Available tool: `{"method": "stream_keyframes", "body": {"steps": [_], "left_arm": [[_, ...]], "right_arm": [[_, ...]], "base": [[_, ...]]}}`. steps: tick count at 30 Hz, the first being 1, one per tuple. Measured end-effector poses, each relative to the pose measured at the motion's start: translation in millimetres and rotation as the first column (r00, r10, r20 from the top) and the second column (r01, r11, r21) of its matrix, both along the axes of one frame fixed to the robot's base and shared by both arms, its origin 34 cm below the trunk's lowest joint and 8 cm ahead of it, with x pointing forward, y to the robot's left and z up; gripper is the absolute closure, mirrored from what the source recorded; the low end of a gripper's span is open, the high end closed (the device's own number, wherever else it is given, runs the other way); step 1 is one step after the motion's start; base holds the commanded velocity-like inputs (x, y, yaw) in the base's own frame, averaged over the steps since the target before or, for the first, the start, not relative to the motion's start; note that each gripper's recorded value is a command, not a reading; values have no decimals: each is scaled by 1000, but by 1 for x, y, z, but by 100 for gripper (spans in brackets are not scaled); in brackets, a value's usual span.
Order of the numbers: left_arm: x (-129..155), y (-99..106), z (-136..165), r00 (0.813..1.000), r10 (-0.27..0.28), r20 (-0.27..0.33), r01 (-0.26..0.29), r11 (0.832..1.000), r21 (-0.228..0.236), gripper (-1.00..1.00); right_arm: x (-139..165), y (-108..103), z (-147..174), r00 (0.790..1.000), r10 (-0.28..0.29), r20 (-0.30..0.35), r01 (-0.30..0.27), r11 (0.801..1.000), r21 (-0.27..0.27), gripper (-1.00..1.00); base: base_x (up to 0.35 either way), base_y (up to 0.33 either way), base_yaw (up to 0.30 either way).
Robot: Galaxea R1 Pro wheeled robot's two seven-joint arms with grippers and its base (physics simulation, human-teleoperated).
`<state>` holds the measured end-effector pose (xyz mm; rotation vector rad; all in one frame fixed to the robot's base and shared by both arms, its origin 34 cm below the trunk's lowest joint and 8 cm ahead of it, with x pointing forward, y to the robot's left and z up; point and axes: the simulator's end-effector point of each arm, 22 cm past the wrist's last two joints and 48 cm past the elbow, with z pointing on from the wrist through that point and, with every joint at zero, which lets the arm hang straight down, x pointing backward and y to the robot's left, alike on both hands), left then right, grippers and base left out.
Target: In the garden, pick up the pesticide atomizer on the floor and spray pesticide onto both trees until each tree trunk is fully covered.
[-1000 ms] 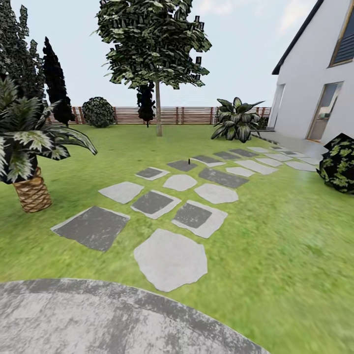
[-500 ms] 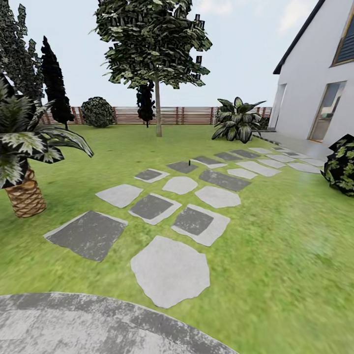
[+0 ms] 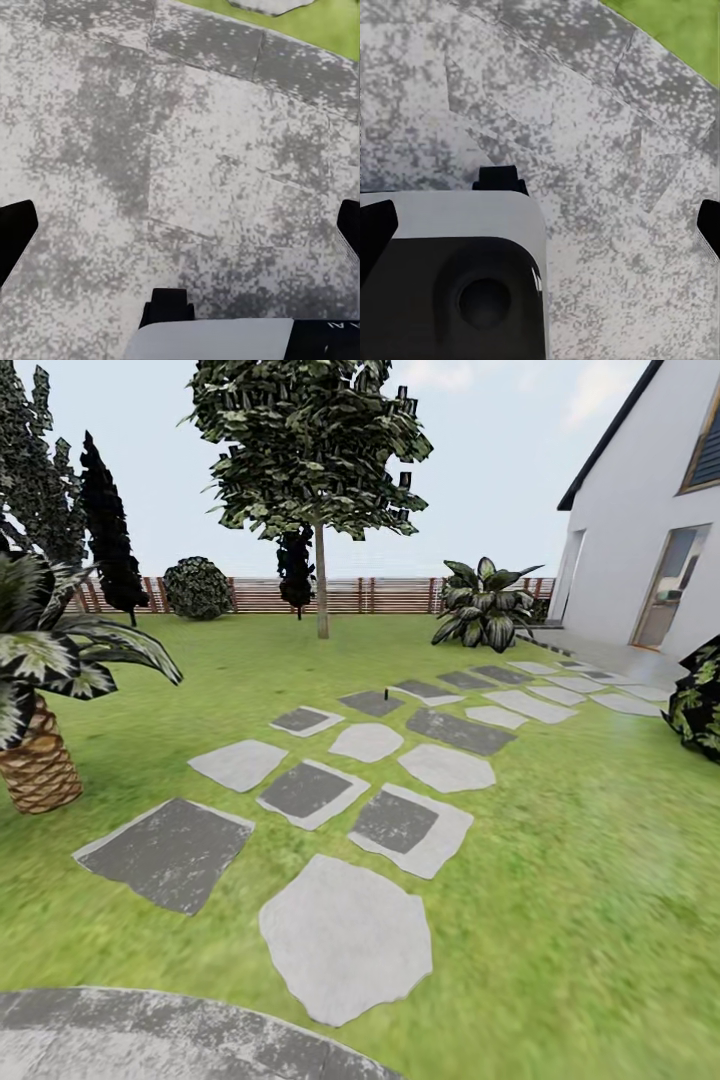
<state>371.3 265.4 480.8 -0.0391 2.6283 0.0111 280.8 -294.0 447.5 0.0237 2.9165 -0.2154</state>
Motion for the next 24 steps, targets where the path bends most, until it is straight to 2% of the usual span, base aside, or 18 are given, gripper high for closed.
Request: {"method": "stream_keyframes", "body": {"steps": [18,22,24], "left_arm": [[0,0,0,1000,0,-1,0,1000,0,-100],[-1,0,0,1000,0,-2,0,1000,0,-100],[-1,0,0,1000,0,-2,0,1000,0,-100]], "right_arm": [[1,1,0,1000,-1,4,1,1000,1,-100],[7,0,2,1000,2,29,-2,1000,0,-100],[25,-5,6,995,-2,95,3,1000,-7,-100]], "base": [[294,0,0],[282,0,0],[279,0,0]]}}
